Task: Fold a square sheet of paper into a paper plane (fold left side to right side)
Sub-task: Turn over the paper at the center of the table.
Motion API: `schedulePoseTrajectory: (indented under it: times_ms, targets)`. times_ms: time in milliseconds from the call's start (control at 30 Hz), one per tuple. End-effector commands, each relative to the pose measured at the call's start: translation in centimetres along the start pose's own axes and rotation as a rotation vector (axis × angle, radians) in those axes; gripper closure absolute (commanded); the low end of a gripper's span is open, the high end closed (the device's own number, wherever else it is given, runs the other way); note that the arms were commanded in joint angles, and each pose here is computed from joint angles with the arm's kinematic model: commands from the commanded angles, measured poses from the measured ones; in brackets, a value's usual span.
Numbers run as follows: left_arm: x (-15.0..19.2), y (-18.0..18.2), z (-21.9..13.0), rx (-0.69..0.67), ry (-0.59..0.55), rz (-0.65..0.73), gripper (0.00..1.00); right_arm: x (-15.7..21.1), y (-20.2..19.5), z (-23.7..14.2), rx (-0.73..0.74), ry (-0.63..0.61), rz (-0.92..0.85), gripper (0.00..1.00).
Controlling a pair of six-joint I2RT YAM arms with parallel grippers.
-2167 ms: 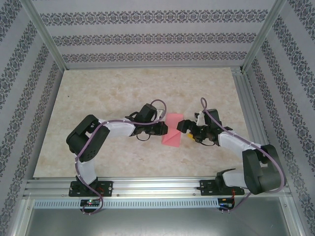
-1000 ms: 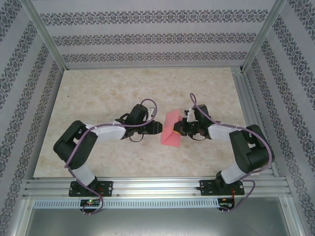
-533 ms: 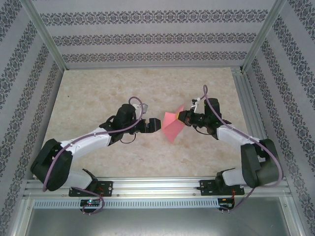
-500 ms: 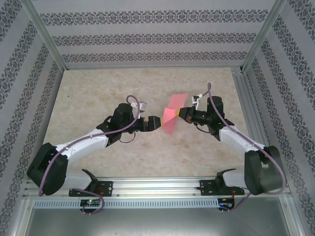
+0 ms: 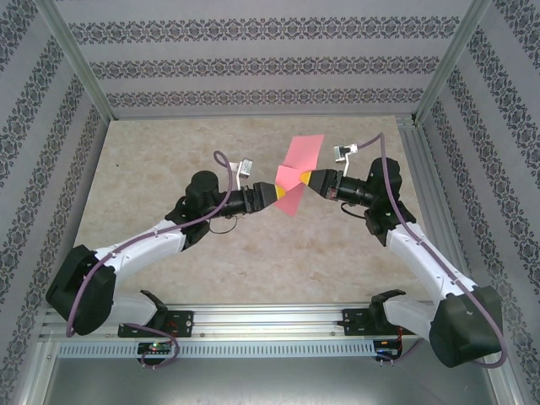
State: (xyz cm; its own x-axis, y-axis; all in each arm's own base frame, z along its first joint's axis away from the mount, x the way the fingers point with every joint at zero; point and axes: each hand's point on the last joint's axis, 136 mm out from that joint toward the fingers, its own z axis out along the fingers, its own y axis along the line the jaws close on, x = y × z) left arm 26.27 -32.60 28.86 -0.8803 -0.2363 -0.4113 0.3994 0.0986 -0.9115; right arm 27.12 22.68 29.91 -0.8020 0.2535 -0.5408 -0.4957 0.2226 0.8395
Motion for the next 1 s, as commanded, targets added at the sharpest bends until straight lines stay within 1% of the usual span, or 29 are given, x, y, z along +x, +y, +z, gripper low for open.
schedulePoseTrajectory:
  times_ms: [0, 133, 300, 400, 500, 567, 667, 733, 767, 800, 900, 967]
  targets:
    - [-1.4, -3.8, -0.2, 0.129, -0.029, 0.037, 0.44, -0.2, 1.9, -0.1, -0.046, -0.006, -0.041, 0.99]
    - [-1.3, -3.8, -0.5, 0.123, -0.036, 0.034, 0.61, -0.4, 1.8, -0.2, -0.036, -0.018, -0.037, 0.98]
    - [-1.0, -3.3, -0.8, 0.091, -0.037, 0.043, 0.76, -0.4, 1.2, -0.3, -0.022, -0.024, -0.027, 0.95]
    - [-0.8, -3.0, -0.8, 0.062, -0.029, 0.058, 0.84, -0.2, 0.9, -0.3, -0.016, -0.023, -0.020, 0.92]
    - [-0.5, -1.9, -0.9, -0.029, -0.006, 0.082, 0.92, -0.1, 0.5, -0.4, 0.005, -0.023, -0.019, 0.83]
    - [0.1, -0.6, -1.2, -0.127, 0.015, 0.113, 0.94, -0.1, -0.2, -0.7, 0.045, -0.024, -0.017, 0.76]
    - [0.8, 1.0, -2.0, -0.301, 0.050, 0.195, 0.96, 0.0, -1.9, -1.8, 0.158, -0.030, -0.019, 0.62]
    - [1.2, 2.9, -3.3, -0.485, 0.075, 0.259, 0.98, 0.1, -3.4, -3.0, 0.263, -0.037, -0.024, 0.52]
    - [1.3, 3.8, -4.1, -0.578, 0.086, 0.285, 0.98, 0.1, -4.0, -3.5, 0.308, -0.041, -0.035, 0.49]
    - [1.4, 4.8, -5.1, -0.691, 0.097, 0.314, 1.00, 0.4, -5.0, -4.3, 0.385, -0.039, -0.035, 0.44]
    - [1.6, 7.3, -8.0, -0.995, 0.155, 0.388, 1.00, 1.0, -7.5, -6.6, 0.573, -0.033, -0.036, 0.37]
    - [1.9, 8.3, -9.3, -1.163, 0.206, 0.434, 1.00, 1.2, -8.7, -8.0, 0.672, -0.029, -0.041, 0.36]
